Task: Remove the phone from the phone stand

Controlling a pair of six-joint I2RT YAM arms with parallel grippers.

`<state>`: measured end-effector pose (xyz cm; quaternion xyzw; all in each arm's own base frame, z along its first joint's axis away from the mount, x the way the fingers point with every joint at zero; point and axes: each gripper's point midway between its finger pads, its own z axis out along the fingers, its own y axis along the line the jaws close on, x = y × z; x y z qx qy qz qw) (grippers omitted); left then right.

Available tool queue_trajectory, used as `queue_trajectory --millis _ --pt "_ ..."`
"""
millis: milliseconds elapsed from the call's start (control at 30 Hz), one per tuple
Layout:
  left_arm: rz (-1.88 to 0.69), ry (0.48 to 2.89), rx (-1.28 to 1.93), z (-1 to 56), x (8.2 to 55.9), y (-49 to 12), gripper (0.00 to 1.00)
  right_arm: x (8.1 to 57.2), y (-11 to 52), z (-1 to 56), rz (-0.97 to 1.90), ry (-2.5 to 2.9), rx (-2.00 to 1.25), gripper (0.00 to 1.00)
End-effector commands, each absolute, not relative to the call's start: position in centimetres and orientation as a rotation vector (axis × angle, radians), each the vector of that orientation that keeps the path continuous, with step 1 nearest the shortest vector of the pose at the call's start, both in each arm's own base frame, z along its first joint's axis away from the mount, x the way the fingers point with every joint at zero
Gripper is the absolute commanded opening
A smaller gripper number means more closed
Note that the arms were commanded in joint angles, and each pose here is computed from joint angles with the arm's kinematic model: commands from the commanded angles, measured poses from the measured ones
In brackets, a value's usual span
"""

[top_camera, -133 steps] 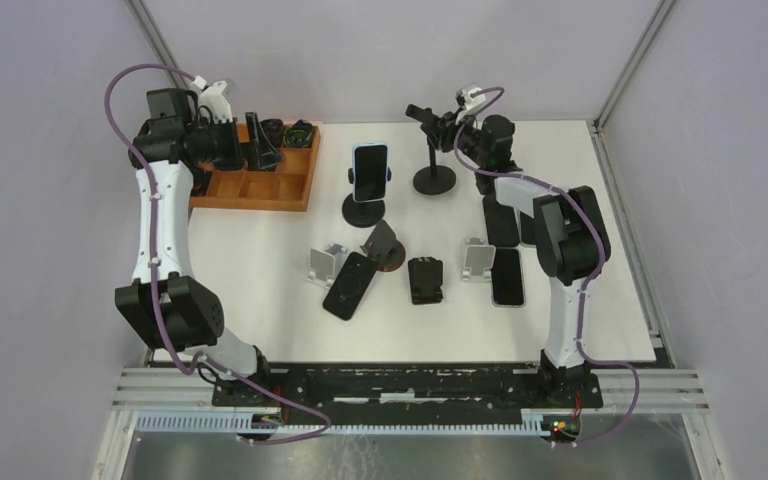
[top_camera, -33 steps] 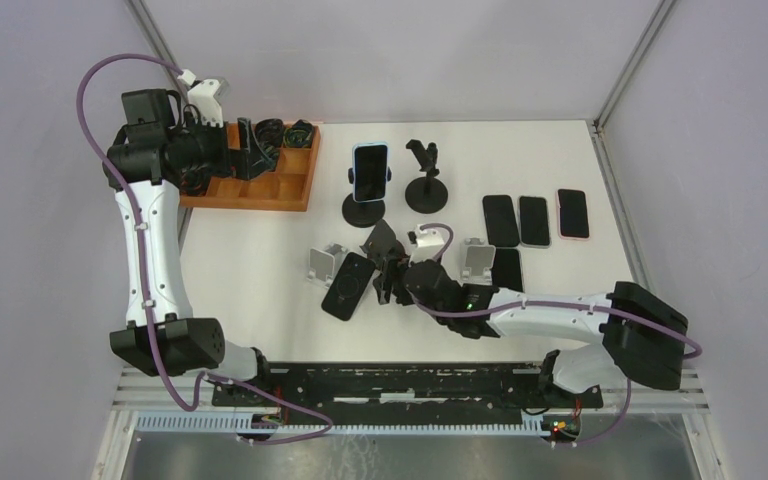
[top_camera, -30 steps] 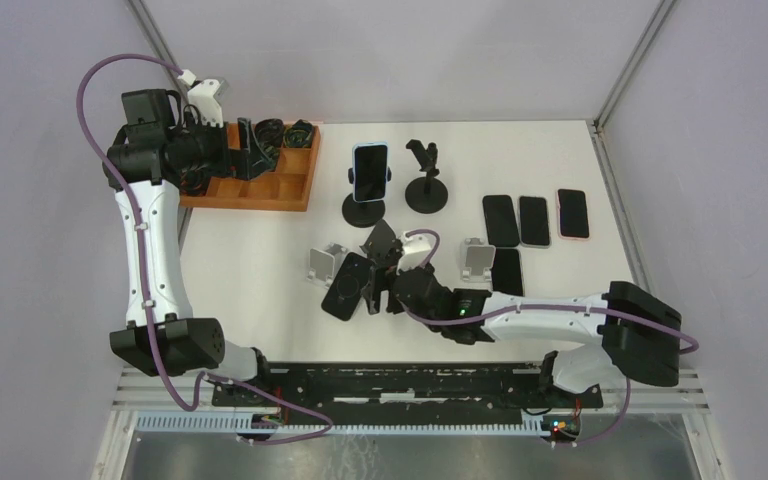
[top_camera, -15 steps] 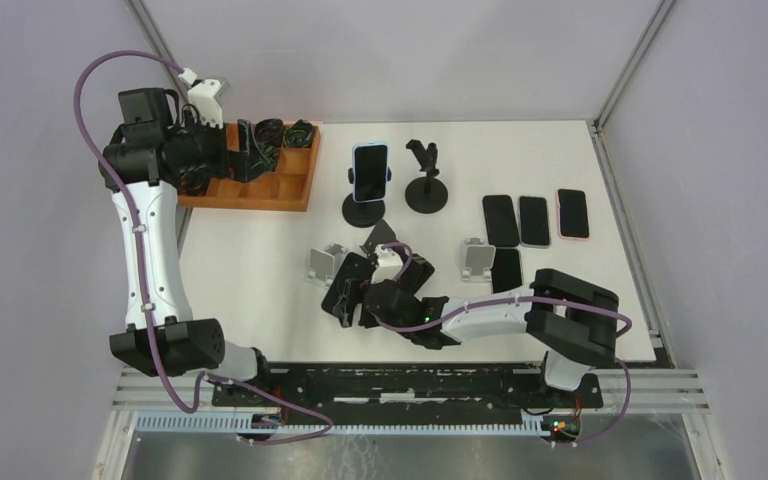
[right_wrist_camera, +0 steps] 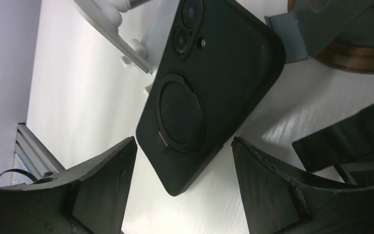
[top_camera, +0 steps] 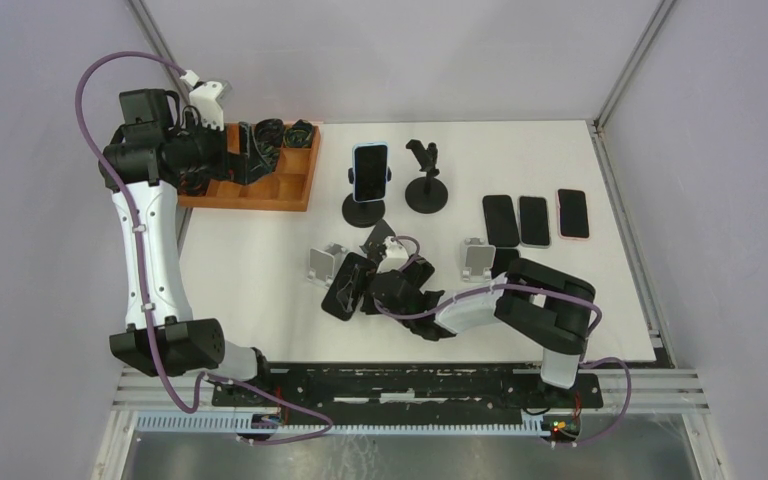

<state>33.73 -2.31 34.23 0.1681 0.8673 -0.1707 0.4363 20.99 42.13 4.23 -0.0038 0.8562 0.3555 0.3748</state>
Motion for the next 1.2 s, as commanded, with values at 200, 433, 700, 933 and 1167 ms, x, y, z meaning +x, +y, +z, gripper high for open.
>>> queue_trajectory --millis 200,433,700,933,1167 --pt "-0.399 2.133 0.49 34.5 33.2 -2.3 1.0 22.5 44.9 6.9 1.069 2.099 0.013 0.48" --pt "-0.428 2.138 0.596 34.0 31.5 -3.0 1.0 22.5 44.5 9.0 1.06 2.07 -0.021 0.0" --pt "-0.503 2.09 0.708 33.7 29.2 -4.8 1.0 21.9 42.1 14.2 1.013 1.99 -0.059 0.0" --pt "-0.454 1.871 1.047 34.6 25.1 -8.2 1.0 23.4 39.0 24.8 1.051 1.796 0.144 0.0" --pt "-0.233 1.449 1.38 36.1 21.0 -10.3 1.0 24.7 36.9 33.4 1.142 1.634 0.389 0.0"
